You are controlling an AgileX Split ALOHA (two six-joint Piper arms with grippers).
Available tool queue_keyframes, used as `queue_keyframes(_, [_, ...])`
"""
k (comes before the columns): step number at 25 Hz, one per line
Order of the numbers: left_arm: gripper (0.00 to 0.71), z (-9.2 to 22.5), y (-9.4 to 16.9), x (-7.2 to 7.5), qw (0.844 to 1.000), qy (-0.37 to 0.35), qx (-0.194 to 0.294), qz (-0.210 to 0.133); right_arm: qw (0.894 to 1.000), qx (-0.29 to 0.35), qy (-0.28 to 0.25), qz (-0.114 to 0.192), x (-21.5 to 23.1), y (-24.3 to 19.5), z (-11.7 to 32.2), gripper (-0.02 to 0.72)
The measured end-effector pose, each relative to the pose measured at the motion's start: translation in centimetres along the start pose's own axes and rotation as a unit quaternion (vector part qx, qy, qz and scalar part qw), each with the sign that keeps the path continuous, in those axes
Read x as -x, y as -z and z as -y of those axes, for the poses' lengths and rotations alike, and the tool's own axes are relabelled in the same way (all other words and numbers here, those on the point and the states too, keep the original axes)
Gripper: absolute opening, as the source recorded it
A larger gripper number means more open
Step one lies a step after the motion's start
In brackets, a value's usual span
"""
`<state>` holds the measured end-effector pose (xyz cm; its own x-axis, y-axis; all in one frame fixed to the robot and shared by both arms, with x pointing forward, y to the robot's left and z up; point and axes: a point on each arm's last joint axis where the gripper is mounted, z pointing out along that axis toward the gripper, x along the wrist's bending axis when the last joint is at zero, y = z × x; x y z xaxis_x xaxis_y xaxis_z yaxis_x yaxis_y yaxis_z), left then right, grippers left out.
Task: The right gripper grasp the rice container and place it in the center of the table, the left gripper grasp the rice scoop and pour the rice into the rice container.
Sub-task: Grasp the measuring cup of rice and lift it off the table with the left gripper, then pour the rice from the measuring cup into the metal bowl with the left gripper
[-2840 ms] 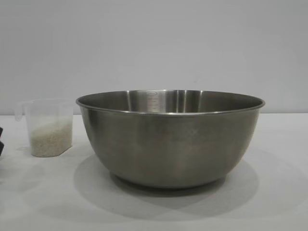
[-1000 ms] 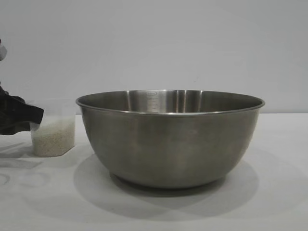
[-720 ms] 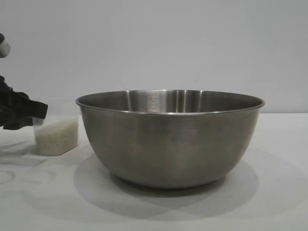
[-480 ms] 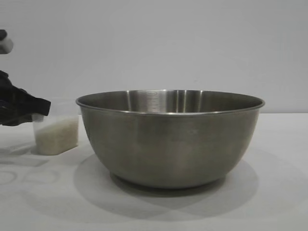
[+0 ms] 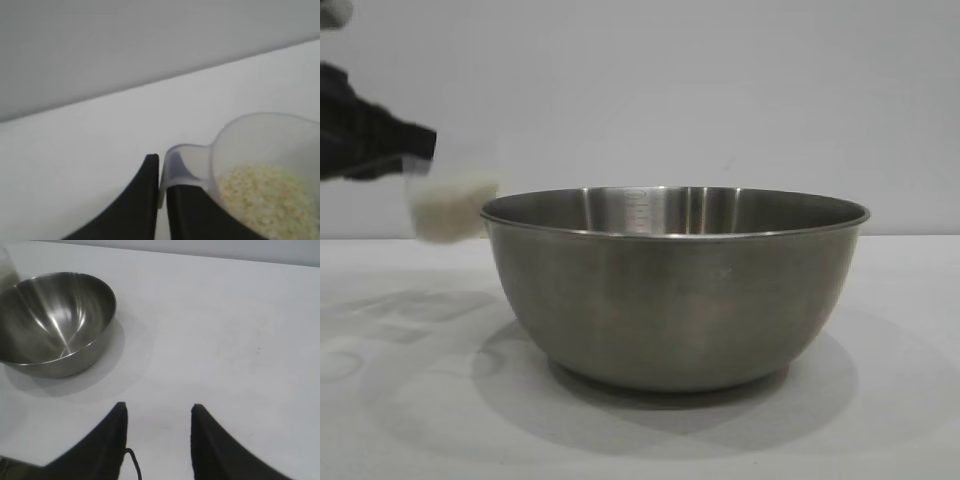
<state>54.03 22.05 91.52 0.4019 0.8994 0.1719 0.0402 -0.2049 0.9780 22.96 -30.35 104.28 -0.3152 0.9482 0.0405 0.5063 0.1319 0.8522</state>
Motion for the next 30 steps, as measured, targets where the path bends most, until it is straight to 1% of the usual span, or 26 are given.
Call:
queue_keyframes(3, [0.000,-2.1,-0.7,0.5,0.993,-0.100,0.047,0.045,1.000,0.000,0.000,0.000,0.0,0.0,0.0,0.258])
queue_keyframes(6, [0.000,-3.6,-1.7,1.0,0.977,-0.174,0.088,0.086,1.000,0.000,0.000,0.000,0.0,0.0,0.0,0.258])
queue_keyframes(8, [0.000,-4.4,-2.2,1.3,0.962,-0.223,0.113,0.110,1.000,0.000,0.000,0.000,0.0,0.0,0.0,0.258])
queue_keyframes(10, [0.000,-5.1,-2.6,1.7,0.944,-0.270,0.137,0.133,1.000,0.000,0.000,0.000,0.0,0.0,0.0,0.258])
queue_keyframes(13, [0.000,-6.1,-3.1,2.4,0.911,-0.332,0.173,0.176,1.000,0.000,0.000,0.000,0.0,0.0,0.0,0.258])
queue_keyframes(15, [0.000,-6.7,-3.4,2.6,0.887,-0.370,0.195,0.195,1.000,0.000,0.000,0.000,0.0,0.0,0.0,0.258])
queue_keyframes(17, [0.000,-7.4,-3.6,2.9,0.859,-0.411,0.218,0.213,1.000,0.000,0.000,0.000,0.0,0.0,0.0,0.258])
queue_keyframes(20, [0.000,-8.2,-3.8,3.3,0.810,-0.473,0.251,0.238,1.000,0.000,0.000,0.000,0.0,0.0,0.0,0.258])
queue_keyframes(22, [0.000,-8.8,-3.9,3.3,0.788,-0.501,0.267,0.237,1.000,0.000,0.000,0.000,0.0,0.0,0.0,0.258])
queue_keyframes(23, [0.000,-9.0,-4.0,3.4,0.780,-0.513,0.272,0.234,1.000,0.000,0.000,0.000,0.0,0.0,0.0,0.258])
queue_keyframes(25, [0.000,-9.4,-4.2,3.8,0.759,-0.536,0.284,0.237,1.000,0.000,0.000,0.000,0.0,0.0,0.0,0.258])
queue_keyframes(28, [0.000,-9.6,-4.3,5.3,0.718,-0.574,0.297,0.257,1.000,0.000,0.000,0.000,0.0,0.0,0.0,0.258])
queue_keyframes(30, [0.000,-9.6,-4.4,6.5,0.686,-0.609,0.295,0.267,1.000,0.000,0.000,0.000,0.0,0.0,0.0,0.258])
